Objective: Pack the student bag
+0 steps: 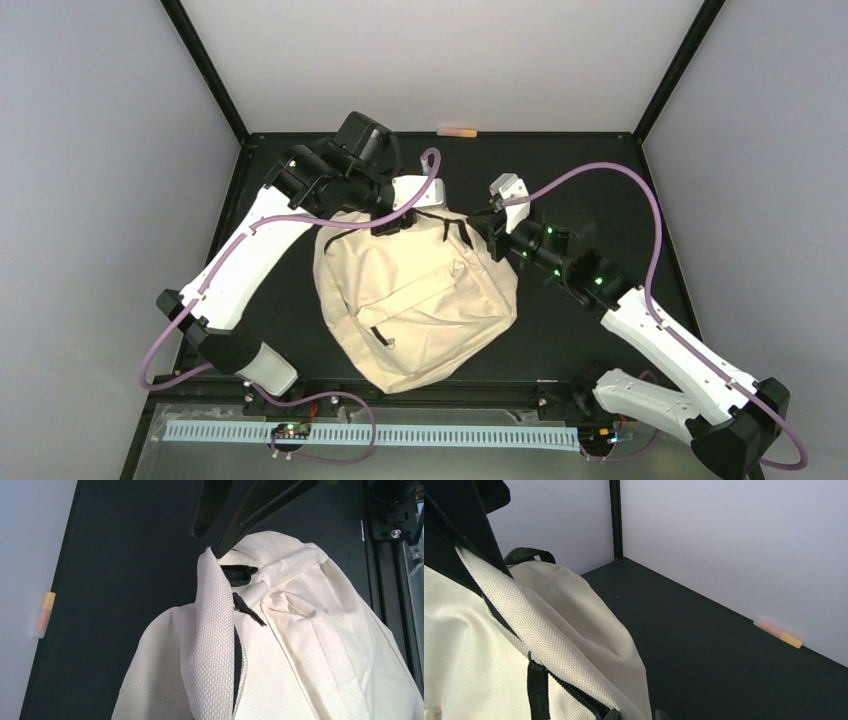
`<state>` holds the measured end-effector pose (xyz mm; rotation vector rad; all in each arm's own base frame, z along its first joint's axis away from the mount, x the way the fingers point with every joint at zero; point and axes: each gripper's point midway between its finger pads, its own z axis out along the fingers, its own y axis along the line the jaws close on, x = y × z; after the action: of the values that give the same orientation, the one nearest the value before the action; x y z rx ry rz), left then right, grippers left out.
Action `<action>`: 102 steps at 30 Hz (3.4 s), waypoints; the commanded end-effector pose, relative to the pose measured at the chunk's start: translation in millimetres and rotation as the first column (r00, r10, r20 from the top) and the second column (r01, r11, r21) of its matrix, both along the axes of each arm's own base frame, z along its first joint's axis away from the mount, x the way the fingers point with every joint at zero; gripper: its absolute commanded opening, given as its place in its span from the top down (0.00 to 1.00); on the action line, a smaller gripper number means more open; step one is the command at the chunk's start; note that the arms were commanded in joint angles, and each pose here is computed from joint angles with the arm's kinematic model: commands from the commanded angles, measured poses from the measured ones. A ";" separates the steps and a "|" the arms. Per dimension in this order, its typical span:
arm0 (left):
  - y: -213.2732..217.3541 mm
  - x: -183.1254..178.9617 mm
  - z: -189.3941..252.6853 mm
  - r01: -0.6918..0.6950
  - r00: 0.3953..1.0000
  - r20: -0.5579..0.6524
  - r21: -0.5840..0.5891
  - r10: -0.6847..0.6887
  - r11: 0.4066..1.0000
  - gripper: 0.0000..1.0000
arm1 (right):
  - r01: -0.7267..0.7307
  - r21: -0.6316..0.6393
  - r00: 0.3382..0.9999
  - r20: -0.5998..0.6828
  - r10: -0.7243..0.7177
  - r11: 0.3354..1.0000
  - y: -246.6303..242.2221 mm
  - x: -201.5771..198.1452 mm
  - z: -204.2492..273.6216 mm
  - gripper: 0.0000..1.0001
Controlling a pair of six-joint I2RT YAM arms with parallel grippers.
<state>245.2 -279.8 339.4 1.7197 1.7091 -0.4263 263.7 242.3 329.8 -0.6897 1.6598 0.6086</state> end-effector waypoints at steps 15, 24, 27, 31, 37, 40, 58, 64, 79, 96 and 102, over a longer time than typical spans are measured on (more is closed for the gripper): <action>0.9 -12.5 14.1 -0.058 0.997 -0.053 -0.090 0.053 0.994 0.98 | -0.058 -0.088 0.997 -0.047 0.054 0.994 12.8 6.0 -27.1 0.52; 0.0 -9.3 12.4 -0.063 0.997 -0.050 -0.083 0.059 0.995 0.98 | 0.023 -0.134 0.998 -0.053 -0.030 0.991 -4.3 6.6 -49.5 0.38; -0.7 -10.6 13.0 -0.060 0.997 -0.056 -0.088 0.055 0.994 0.98 | 0.092 -0.109 0.995 -0.039 -0.097 0.990 -9.4 16.6 -41.7 0.41; 3.5 -8.0 8.1 -0.080 0.996 -0.050 -0.064 0.077 0.995 0.98 | 0.233 -0.060 0.971 -0.040 -0.236 0.971 -29.0 31.3 -25.4 0.52; 7.5 8.1 6.2 -0.187 0.982 -0.039 -0.058 0.185 0.981 0.98 | -0.147 0.055 0.981 -0.120 0.153 0.988 12.8 -19.5 4.1 0.54; 7.8 13.6 13.5 -0.215 0.977 -0.017 -0.080 0.214 0.973 0.98 | -0.401 0.223 0.878 -0.181 0.442 0.888 42.3 -62.2 18.5 0.59; 7.6 3.6 22.8 -0.180 0.984 -0.021 -0.109 0.179 0.978 0.98 | -0.023 0.429 0.933 -0.316 0.174 0.903 39.0 2.5 -3.3 0.64; 3.2 3.0 24.2 -0.167 0.986 -0.034 -0.123 0.164 0.978 0.99 | -0.103 0.446 0.921 -0.296 0.254 0.889 59.0 -2.3 -1.8 0.59; 5.8 0.4 25.2 -0.162 0.987 -0.029 -0.117 0.160 0.980 0.98 | -0.018 0.459 0.945 -0.282 0.165 0.888 48.5 5.0 -3.6 0.99; 28.4 12.6 60.2 -0.223 0.964 0.122 -0.106 0.235 0.969 0.99 | 0.233 -0.182 0.825 -0.482 -0.293 0.955 -48.5 -4.7 -199.8 0.99; 28.1 13.0 71.6 -0.225 0.963 0.117 -0.145 0.243 0.963 0.98 | 0.169 -0.144 0.812 -0.541 -0.221 0.975 -40.7 -17.2 -215.6 0.99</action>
<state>260.3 -267.8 335.4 1.5523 1.8852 -0.3355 263.8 241.7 215.6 -0.4307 1.9288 0.8163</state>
